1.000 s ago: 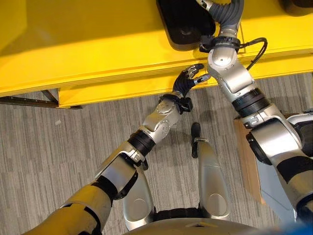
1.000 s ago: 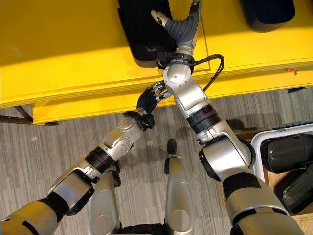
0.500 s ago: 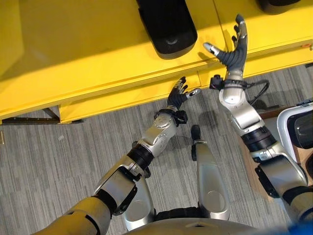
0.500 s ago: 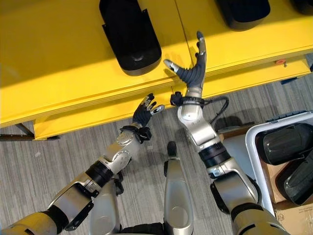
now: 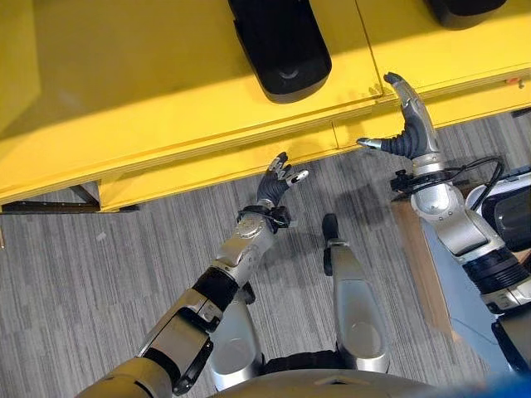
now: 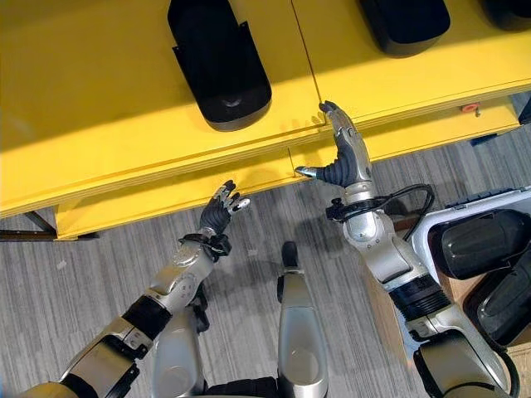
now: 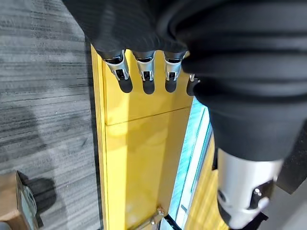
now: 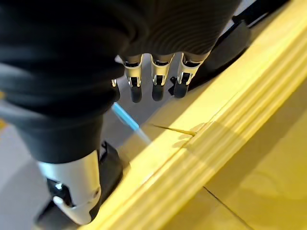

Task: Move parts from the plastic box to the shelf.

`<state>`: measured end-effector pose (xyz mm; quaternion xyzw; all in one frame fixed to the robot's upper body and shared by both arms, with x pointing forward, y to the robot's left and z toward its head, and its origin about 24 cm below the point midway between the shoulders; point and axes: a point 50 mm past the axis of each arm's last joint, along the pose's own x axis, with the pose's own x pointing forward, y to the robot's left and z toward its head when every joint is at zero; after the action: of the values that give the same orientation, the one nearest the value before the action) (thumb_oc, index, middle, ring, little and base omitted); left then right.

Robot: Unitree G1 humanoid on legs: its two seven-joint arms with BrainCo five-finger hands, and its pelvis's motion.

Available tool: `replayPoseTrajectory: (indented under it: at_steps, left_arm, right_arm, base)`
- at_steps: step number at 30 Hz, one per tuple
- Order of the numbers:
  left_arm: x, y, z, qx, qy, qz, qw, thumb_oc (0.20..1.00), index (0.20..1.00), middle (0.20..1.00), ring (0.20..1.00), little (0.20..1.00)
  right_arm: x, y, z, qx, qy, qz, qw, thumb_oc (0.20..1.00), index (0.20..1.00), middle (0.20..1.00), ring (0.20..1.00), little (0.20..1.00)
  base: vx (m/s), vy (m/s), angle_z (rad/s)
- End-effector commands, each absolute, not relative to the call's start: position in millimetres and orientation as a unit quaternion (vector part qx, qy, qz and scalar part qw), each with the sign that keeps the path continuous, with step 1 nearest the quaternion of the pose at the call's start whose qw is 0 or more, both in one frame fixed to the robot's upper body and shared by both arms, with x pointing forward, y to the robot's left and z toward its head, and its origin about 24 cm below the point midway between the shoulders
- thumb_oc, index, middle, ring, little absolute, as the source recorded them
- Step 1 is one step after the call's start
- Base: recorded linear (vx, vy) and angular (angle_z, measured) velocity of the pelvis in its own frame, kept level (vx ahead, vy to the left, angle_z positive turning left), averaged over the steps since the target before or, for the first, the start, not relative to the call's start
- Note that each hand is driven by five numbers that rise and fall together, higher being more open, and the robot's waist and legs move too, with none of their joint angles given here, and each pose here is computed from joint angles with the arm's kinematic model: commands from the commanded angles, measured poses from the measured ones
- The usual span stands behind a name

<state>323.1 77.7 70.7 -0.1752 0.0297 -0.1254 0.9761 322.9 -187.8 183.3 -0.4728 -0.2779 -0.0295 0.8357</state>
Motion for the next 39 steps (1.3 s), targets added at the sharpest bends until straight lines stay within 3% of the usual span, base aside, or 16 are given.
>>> replayPoseTrajectory:
  at_steps: [1, 4, 9, 18, 20, 24, 30, 37, 39]
  left_arm:
    - [320.2, 76.2, 94.1, -0.176, -0.035, -0.175, 0.968, 1.0, 1.0, 1.0, 1.0, 1.0]
    - [310.9, 77.5, 83.0, -0.16, -0.024, -0.216, 0.963, 1.0, 1.0, 1.0, 1.0, 1.0]
    - [308.1, 84.6, 76.9, -0.143, -0.019, -0.217, 0.965, 1.0, 1.0, 1.0, 1.0, 1.0]
    - [302.5, 94.0, 70.4, -0.126, -0.015, -0.222, 0.967, 1.0, 1.0, 1.0, 1.0, 1.0]
    - [299.9, 97.5, 67.7, -0.129, -0.012, -0.222, 0.966, 1.0, 1.0, 1.0, 1.0, 1.0]
    - [300.0, 95.3, 69.0, -0.137, -0.014, -0.215, 0.967, 1.0, 1.0, 1.0, 1.0, 1.0]
    - [302.0, 87.5, 73.7, -0.164, -0.028, -0.215, 0.962, 1.0, 1.0, 1.0, 1.0, 1.0]
    - [297.2, 88.9, 69.8, -0.179, -0.032, -0.224, 0.957, 1.0, 1.0, 1.0, 1.0, 1.0]
    - [294.5, 89.7, 68.4, -0.186, -0.035, -0.222, 0.956, 1.0, 1.0, 1.0, 1.0, 1.0]
  right_arm:
    - [320.8, -169.1, 210.5, -0.48, -0.35, -0.014, 0.804, 1.0, 1.0, 1.0, 1.0, 1.0]
    - [322.7, -163.2, 222.3, -0.562, -0.363, 0.024, 0.743, 1.0, 1.0, 1.0, 1.0, 1.0]
    - [325.4, -160.0, 219.2, -0.614, -0.332, 0.068, 0.712, 1.0, 1.0, 1.0, 1.0, 1.0]
    - [326.1, -156.7, 213.3, -0.642, -0.297, 0.099, 0.7, 1.0, 1.0, 1.0, 1.0, 1.0]
    - [329.1, -172.8, 206.3, -0.625, -0.279, 0.013, 0.729, 1.0, 1.0, 1.0, 1.0, 1.0]
    - [319.4, -173.7, 219.0, -0.542, -0.393, -0.078, 0.739, 1.0, 1.0, 1.0, 1.0, 1.0]
    - [290.5, -148.0, 230.7, -0.477, -0.521, -0.048, 0.706, 1.0, 1.0, 1.0, 1.0, 1.0]
    - [273.7, -144.2, 237.5, -0.432, -0.565, -0.029, 0.702, 1.0, 1.0, 1.0, 1.0, 1.0]
    - [275.1, -142.2, 232.6, -0.46, -0.53, -0.008, 0.712, 1.0, 1.0, 1.0, 1.0, 1.0]
  base:
    - [-0.03, -0.111, 0.14]
    - [-0.02, -0.162, 0.14]
    - [0.03, -0.105, 0.07]
    - [0.02, -0.056, 0.08]
    - [0.04, -0.021, 0.03]
    - [0.0, 0.039, 0.01]
    - [0.02, 0.1, -0.11]
    - [0.01, 0.072, -0.03]
    - [0.02, 0.079, 0.02]
